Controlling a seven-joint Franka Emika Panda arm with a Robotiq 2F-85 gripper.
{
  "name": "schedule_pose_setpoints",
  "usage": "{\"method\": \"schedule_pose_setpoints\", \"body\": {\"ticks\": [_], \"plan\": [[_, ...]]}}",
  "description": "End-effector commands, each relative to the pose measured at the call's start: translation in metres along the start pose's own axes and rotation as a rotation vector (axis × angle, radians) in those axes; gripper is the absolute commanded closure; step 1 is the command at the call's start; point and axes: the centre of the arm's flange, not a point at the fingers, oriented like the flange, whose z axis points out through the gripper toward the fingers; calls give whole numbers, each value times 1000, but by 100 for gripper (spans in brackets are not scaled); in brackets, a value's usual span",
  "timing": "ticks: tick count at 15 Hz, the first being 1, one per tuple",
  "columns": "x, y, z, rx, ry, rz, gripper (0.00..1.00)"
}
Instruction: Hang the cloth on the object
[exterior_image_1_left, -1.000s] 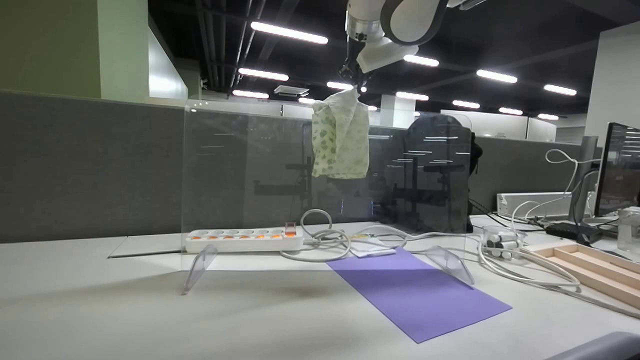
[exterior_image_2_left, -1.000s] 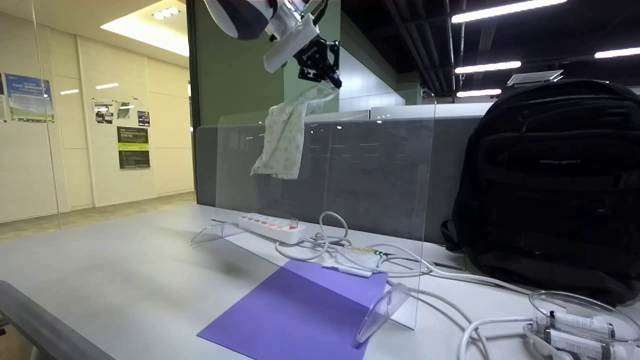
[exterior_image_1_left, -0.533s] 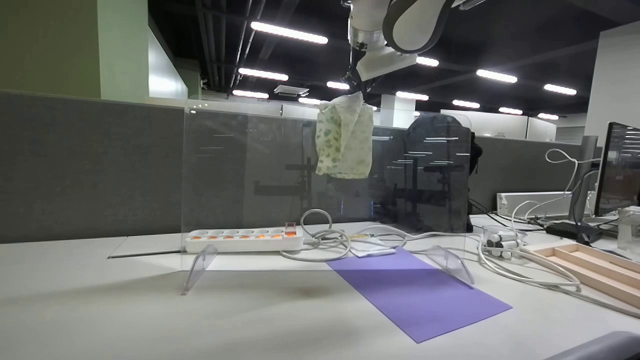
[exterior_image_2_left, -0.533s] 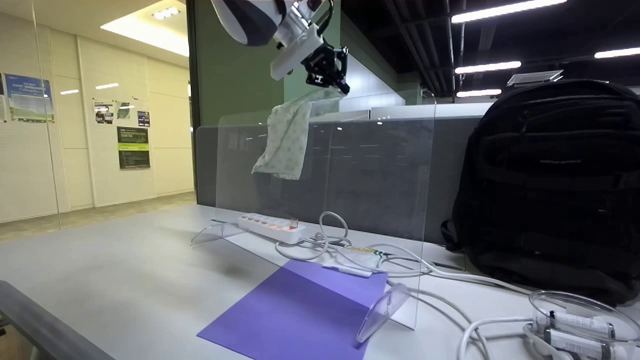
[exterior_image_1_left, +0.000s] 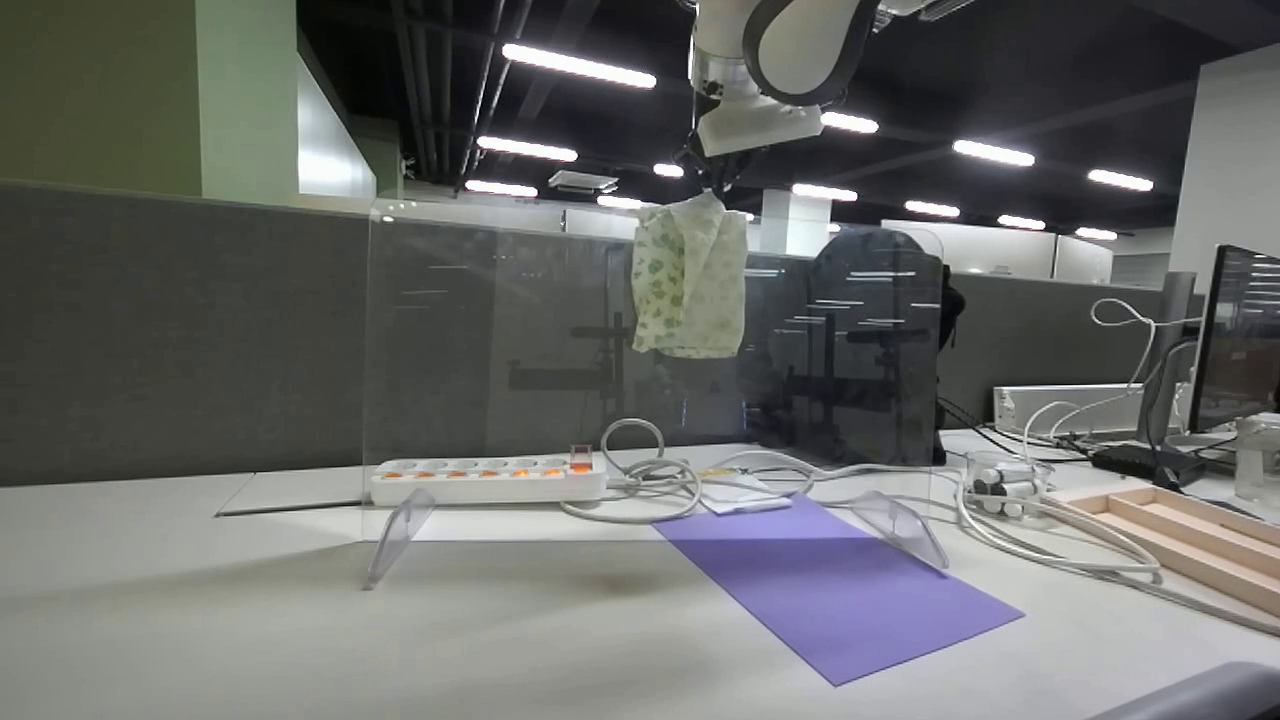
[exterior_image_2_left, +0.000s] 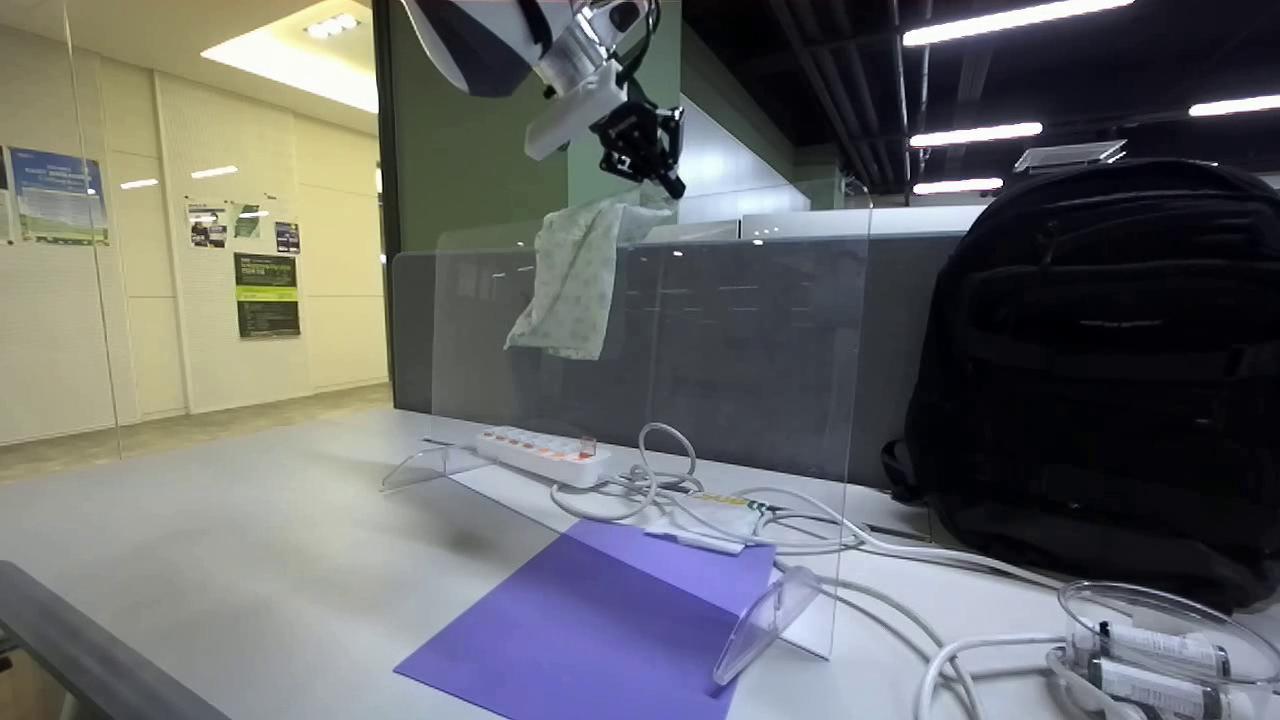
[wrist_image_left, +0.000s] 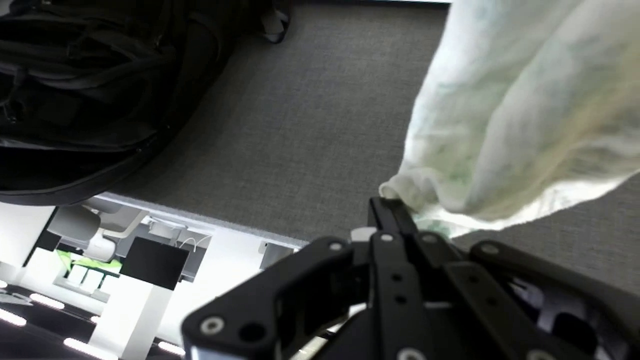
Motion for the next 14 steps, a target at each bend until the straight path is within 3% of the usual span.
{"method": "schedule_pose_setpoints", "body": {"ticks": [1,6,11,14], "plan": [[3,4,4,0,-35,31,67],[7,3,-1,-3,-14,25,34],[16,-1,-20,12,65,-44,0],[23,-4,-36,49,110,-77,0]]}}
